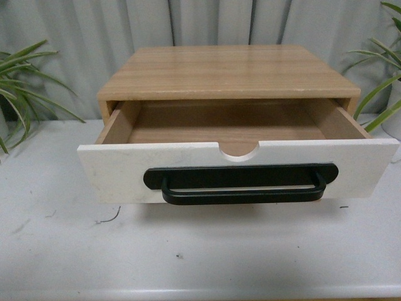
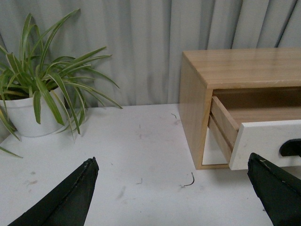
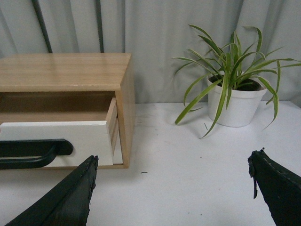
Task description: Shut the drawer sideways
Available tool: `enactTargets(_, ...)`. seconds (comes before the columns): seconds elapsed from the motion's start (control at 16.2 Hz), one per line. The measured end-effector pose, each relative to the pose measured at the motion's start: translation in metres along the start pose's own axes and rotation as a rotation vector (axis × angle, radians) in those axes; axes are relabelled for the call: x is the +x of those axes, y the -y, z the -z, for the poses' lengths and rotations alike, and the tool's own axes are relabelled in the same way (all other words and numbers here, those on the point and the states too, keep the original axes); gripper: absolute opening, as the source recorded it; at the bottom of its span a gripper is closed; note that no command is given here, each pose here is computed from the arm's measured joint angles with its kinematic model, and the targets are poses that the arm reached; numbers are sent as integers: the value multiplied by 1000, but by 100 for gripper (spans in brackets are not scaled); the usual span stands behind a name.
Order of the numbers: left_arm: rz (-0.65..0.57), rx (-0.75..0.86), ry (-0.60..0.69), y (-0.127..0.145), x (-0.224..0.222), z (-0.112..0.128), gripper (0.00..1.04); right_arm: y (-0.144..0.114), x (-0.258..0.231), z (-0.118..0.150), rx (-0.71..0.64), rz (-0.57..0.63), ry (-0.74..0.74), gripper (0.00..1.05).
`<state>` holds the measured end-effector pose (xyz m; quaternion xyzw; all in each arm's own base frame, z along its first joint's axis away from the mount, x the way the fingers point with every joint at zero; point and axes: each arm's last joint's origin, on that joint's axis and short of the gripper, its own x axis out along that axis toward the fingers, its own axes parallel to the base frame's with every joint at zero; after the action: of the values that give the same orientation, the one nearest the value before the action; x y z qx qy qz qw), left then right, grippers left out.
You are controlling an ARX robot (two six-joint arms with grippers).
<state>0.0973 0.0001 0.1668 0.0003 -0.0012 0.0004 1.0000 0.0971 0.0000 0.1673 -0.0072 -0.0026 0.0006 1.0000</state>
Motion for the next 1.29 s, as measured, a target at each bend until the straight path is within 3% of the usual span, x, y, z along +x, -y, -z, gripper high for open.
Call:
enactTargets(0.06,-59,-36,-109,0,-1,3,98,0,0,1,18,-13,-22,98)
enactTargets(0.12,-186,-81,-339,6,0,-2,98,2,2,3,90,-55,-84,98)
enactTargets(0.18,-342,-114,-416,9,5,-19,98,5,11,-5,193,-69,-106,98)
enactTargets(0.31,-465,-183,-277,5,12,-47,98,5,22,-28,214,-75,-37,98)
enactTargets(0.37,-469,-201,-195,2,20,-67,98,3,32,-42,186,-96,5,98)
enactTargets(0.49,-393,-98,-181,-1,45,-84,98,-3,54,-63,57,-134,66,98)
enactTargets(0.68,-183,291,-275,13,100,-99,98,-26,97,-86,-326,-238,136,98)
enactTargets(0.92,191,987,-359,54,124,-103,98,-51,114,-84,-1060,-470,146,98)
enactTargets(1.29,461,1309,-419,81,129,-88,98,-47,122,-65,-1564,-618,65,98)
